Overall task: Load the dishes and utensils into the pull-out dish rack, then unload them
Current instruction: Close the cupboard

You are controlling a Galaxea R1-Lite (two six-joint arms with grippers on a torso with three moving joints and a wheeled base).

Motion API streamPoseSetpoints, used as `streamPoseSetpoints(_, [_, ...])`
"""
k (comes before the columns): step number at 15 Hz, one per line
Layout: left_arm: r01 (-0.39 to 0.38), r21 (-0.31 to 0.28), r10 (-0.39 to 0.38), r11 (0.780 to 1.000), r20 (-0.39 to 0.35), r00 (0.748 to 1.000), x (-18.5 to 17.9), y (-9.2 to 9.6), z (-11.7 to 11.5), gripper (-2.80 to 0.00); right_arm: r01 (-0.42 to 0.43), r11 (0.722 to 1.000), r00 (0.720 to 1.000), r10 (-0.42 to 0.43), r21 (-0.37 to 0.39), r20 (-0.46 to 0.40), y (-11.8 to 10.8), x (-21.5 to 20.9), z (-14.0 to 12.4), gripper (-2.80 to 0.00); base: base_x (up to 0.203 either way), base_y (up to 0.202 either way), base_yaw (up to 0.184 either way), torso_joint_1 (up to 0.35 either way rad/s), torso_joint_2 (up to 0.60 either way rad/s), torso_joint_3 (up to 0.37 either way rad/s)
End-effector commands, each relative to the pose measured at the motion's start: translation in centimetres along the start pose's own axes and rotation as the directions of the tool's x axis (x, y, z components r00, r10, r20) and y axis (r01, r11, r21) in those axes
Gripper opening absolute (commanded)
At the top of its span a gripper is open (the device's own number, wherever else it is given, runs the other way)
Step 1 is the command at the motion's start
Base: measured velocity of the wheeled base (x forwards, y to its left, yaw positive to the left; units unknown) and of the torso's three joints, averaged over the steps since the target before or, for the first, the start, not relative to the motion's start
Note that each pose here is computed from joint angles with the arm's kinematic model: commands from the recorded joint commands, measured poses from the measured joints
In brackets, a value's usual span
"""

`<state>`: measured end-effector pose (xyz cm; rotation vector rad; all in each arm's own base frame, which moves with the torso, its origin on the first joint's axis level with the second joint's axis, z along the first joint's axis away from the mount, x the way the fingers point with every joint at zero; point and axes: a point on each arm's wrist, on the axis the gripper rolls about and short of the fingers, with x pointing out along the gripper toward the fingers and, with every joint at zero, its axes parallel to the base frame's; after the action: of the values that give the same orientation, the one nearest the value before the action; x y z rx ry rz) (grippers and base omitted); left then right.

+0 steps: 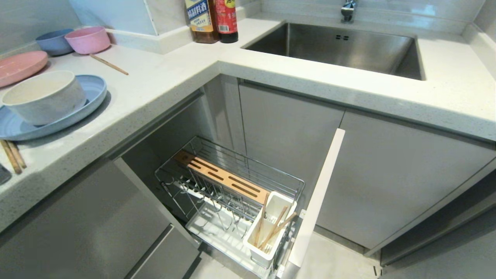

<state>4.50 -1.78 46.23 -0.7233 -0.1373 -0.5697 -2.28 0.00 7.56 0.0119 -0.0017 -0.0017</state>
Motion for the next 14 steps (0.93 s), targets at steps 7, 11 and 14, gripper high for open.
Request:
streamPoseSetpoints(7, [0.066, -0.17, -0.167, 0.983, -0.691, 0.703, 10.0, 2.2, -10.5, -2.8, 0.0, 1.0, 1.0, 0.0, 0.0, -0.002, 0.0, 0.0, 0.0, -2.8, 0.0, 0.0, 0.0, 0.0, 0.0, 0.0])
streamPoseSetpoints(11, [-0.018, -0.104, -0.087, 0.994, -0.904, 0.418, 13.8, 1.8, -18.9, -2.8, 0.0, 1.0, 1.0, 0.0, 0.0, -0.002, 0.0, 0.0, 0.0, -2.8, 0.0, 0.0, 0.0, 0.0, 0.0, 0.0])
streamPoseSetpoints(14, [-0.061, 0.009, 0.022, 0.998, -0.975, 0.222, 15.2, 1.2, -25.1, -2.8, 0.0, 1.0, 1.0, 0.0, 0.0, -0.002, 0.0, 0.0, 0.0, -2.8, 0.0, 0.0, 0.0, 0.0, 0.0, 0.0])
